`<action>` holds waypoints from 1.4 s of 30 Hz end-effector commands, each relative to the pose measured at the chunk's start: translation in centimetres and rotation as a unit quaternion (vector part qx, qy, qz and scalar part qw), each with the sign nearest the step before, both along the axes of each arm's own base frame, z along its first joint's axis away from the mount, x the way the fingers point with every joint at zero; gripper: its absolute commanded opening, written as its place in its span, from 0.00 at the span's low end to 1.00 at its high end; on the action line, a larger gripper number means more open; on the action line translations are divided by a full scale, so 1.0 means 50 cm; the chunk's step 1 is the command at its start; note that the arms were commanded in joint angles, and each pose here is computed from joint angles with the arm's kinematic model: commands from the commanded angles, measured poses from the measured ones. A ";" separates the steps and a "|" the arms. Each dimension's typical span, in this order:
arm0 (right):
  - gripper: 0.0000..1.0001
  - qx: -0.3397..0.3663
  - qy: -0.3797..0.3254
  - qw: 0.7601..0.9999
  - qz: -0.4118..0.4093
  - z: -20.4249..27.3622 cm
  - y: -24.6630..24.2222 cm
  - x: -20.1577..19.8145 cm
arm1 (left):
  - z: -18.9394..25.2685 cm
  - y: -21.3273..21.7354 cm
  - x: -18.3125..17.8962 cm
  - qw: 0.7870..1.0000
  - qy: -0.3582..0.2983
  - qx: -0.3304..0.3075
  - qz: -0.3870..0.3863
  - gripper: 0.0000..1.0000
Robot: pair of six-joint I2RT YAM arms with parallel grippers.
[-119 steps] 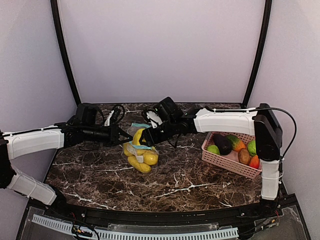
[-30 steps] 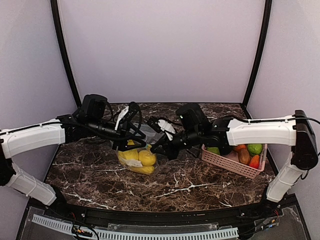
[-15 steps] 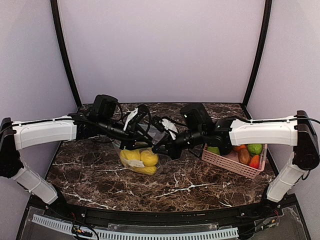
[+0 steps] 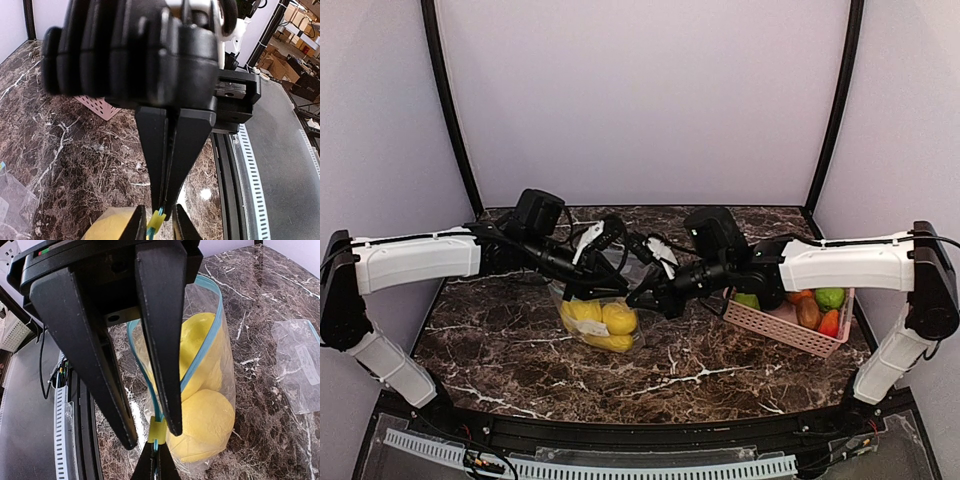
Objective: Place the food in the zip-top bag and seal the zipper
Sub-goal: Hold the zipper from the zipper food storage bag, then zip the zipper of the food storage bag.
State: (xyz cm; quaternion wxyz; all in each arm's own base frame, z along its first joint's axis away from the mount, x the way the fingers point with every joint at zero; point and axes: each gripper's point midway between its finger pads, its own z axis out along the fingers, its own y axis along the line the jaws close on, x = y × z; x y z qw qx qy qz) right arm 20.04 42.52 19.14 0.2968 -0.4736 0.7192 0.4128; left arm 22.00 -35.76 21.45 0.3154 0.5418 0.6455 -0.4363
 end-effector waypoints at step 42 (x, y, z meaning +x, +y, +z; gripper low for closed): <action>0.00 0.065 -0.006 0.998 -0.023 0.060 -0.020 0.030 | -0.067 0.000 -0.024 0.997 0.004 0.083 -0.004 0.01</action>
